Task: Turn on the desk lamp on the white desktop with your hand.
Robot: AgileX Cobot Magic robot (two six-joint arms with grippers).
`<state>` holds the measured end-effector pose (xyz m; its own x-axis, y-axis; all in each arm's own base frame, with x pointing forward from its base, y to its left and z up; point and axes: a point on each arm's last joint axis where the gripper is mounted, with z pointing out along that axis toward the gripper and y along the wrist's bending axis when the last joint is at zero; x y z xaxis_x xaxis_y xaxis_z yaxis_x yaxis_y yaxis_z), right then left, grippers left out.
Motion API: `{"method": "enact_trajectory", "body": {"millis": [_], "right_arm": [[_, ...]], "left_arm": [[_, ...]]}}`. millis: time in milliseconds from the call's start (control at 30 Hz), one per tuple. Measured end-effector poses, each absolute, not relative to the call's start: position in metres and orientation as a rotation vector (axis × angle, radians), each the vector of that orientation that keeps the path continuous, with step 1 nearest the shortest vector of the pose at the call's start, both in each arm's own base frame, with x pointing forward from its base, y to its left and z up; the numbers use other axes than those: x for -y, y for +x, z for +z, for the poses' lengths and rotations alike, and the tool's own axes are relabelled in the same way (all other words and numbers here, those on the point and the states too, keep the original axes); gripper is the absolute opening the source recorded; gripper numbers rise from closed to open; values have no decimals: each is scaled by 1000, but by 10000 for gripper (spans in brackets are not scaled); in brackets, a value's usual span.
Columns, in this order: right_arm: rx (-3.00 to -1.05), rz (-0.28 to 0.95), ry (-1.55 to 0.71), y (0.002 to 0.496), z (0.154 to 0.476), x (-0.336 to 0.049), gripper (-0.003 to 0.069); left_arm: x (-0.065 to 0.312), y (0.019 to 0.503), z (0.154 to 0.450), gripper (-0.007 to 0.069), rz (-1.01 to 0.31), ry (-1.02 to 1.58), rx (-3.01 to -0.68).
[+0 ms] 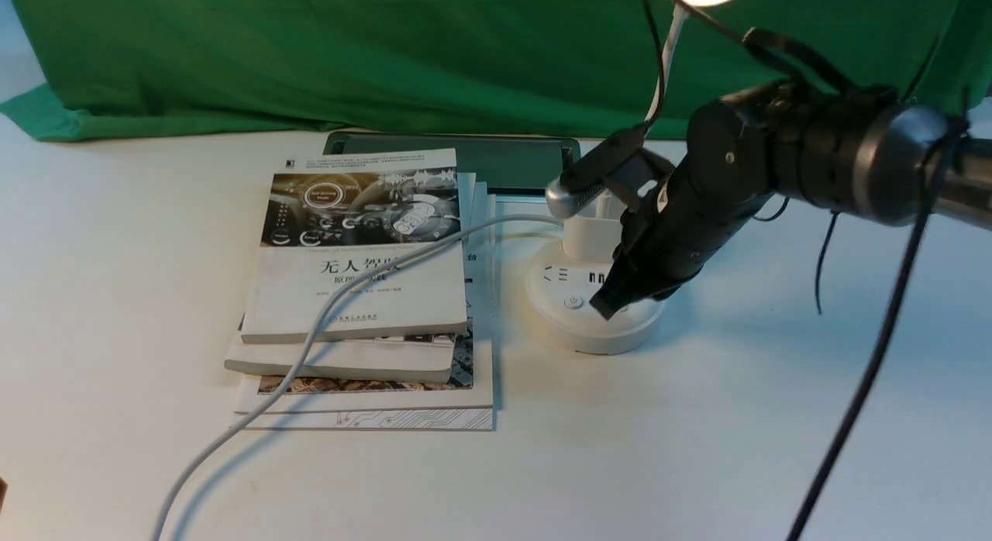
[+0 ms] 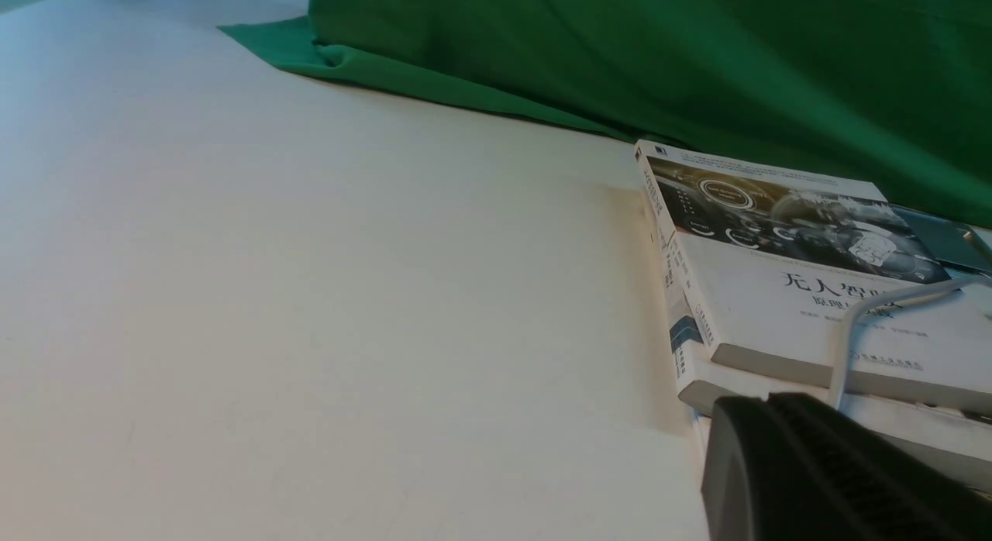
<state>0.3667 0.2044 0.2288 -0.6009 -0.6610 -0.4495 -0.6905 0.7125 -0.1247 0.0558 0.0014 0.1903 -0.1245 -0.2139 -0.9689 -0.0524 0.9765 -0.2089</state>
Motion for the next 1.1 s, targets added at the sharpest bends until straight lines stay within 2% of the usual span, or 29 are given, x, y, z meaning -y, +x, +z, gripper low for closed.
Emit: {"method": "enact_trajectory", "body": {"millis": [100, 167, 267, 333, 500, 700, 1000, 1033, 1067, 1100], "right_arm": [[-2337, 108, -946, 343, 283, -191, 30], [-2305, 118, -917, 332, 295, -185, 30], [-2150, 174, -808, 284, 329, -164, 30], [-2106, 189, -785, 272, 331, -159, 30], [-1830, 260, -641, 196, 349, -115, 30], [-1711, 311, -557, 134, 335, -79, 35], [-1552, 330, -509, 75, 307, -44, 46], [-1554, 269, -439, 70, 301, -41, 49], [-1529, 347, -483, 66, 292, -38, 53], [-1518, 359, -464, 62, 288, -36, 55]], "left_arm": [[-1, 56, 190, 21, -135, -198, -1694], [-1, 56, 190, 21, -140, -202, -1694], [-1, 56, 190, 21, -135, -198, -1694], [-1, 56, 190, 21, -140, -202, -1694], [-1, 56, 190, 21, -140, -202, -1694], [-1, 56, 190, 21, -140, -202, -1694], [-1, 56, 190, 21, -122, -182, -1696], [-1, 56, 190, 21, -114, -173, -1696], [-1, 56, 190, 21, -102, -161, -1697], [-1, 56, 190, 21, -98, -156, -1698]]}}
